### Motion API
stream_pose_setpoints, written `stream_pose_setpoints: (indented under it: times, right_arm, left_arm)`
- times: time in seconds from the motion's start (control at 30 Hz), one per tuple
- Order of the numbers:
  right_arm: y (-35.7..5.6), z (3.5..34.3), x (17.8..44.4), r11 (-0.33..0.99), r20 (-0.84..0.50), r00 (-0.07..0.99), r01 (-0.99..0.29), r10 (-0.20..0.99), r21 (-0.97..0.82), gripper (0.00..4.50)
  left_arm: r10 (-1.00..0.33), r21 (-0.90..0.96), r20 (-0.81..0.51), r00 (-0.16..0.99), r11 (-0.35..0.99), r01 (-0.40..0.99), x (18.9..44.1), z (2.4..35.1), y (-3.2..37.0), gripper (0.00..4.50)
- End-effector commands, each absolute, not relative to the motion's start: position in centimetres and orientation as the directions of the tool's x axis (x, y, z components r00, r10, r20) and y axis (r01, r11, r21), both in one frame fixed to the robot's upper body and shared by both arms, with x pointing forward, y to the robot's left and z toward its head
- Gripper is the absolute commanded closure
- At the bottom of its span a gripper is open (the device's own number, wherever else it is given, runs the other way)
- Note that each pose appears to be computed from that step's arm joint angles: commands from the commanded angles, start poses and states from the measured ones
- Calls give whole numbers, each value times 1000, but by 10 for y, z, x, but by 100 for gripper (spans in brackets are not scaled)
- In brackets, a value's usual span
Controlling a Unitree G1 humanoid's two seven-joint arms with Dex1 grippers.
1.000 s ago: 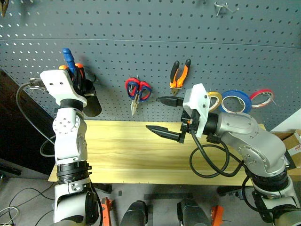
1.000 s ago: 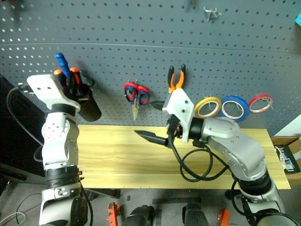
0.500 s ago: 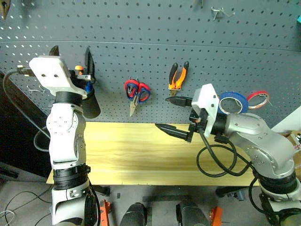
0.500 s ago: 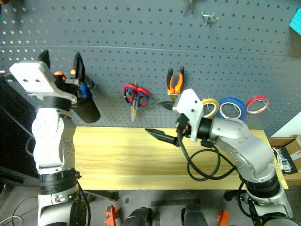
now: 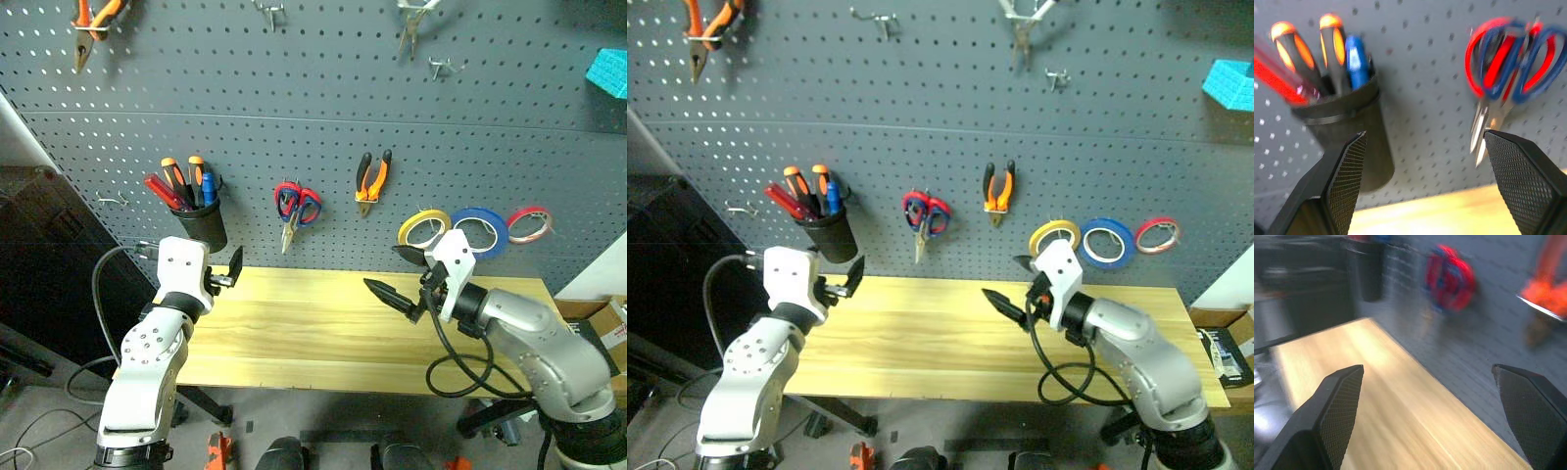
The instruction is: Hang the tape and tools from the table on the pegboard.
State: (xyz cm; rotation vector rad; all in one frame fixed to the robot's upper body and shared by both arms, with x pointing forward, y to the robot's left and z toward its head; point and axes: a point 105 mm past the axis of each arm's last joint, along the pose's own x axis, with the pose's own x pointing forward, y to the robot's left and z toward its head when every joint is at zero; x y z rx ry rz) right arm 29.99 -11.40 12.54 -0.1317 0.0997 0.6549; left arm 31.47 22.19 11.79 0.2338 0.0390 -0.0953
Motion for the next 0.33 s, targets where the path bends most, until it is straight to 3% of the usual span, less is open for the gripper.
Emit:
stream_pose_setpoints:
  times: [0.03, 0.17, 0.33]
  right_arm:
    - [-152, 103, 318, 912, -120, 920, -388, 374, -135, 0]
    - [-195, 55, 319, 963, -205, 961, -217, 183, -157, 0]
    - [-231, 35, 321, 978, -231, 972, -95, 50, -186, 0]
  left_arm:
    - [-106, 245, -40, 994, 963, 113, 322, 116, 222, 47]
    - [-128, 198, -104, 986, 969, 146, 335, 94, 221, 47]
    - [-129, 208, -114, 985, 967, 150, 346, 84, 221, 47]
